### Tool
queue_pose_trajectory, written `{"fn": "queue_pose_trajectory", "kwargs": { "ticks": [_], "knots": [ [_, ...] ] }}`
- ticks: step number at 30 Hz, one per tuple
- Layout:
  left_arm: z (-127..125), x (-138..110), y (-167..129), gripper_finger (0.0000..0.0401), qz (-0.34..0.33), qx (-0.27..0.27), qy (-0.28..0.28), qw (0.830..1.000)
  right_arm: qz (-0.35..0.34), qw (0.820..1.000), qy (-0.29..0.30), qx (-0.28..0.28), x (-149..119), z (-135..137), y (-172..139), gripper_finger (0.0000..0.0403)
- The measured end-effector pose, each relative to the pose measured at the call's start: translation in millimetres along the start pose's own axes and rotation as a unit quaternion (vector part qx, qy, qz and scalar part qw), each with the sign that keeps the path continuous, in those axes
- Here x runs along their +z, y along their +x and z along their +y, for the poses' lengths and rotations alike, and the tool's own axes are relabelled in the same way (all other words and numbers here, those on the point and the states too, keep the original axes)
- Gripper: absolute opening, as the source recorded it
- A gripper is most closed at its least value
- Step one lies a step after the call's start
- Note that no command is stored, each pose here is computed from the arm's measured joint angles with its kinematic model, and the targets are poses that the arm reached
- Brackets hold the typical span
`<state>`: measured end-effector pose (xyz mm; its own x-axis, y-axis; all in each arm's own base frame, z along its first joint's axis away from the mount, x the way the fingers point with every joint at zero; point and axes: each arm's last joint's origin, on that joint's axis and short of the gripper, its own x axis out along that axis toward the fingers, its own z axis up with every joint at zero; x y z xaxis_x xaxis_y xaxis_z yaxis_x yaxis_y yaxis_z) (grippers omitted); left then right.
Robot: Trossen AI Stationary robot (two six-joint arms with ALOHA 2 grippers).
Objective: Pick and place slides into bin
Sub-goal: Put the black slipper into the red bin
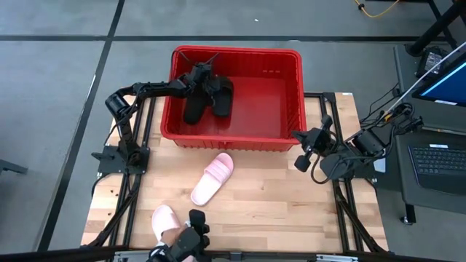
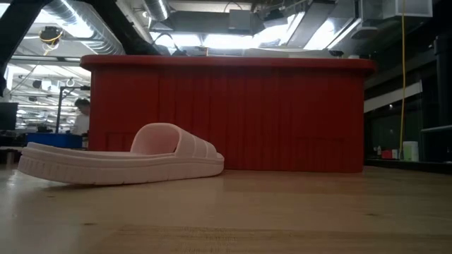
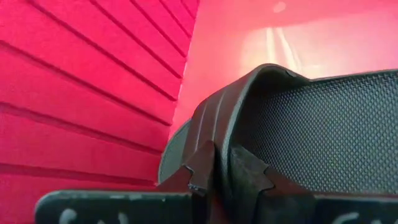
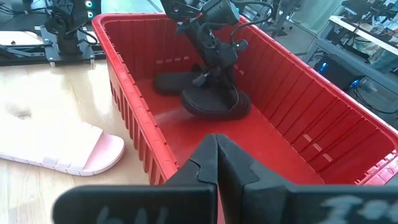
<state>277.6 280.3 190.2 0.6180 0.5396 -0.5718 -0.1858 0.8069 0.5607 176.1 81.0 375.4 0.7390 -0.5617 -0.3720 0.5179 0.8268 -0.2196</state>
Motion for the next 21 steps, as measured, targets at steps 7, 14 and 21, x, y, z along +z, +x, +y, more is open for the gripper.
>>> {"fn": "queue_pose_trajectory", "kwargs": {
  "ticks": [7,14,21],
  "knots": [
    [-0.3,0.2,0.0,0.0044,0.001,0.0,-0.008,1.0,0.0,1.0,0.0,0.0,0.1,0.0,0.0,0.0002],
    [-0.2,-0.4,-0.1,0.008,0.013,0.01,-0.017,1.0,0.0,1.0,0.0,0.0,0.1,0.0,0.0,0.0002],
    [-1.2,-0.5,-0.3,0.0115,0.016,0.006,-0.016,1.0,0.0,1.0,0.001,0.0,0.1,0.0,0.0,0.0002]
  ]
}}
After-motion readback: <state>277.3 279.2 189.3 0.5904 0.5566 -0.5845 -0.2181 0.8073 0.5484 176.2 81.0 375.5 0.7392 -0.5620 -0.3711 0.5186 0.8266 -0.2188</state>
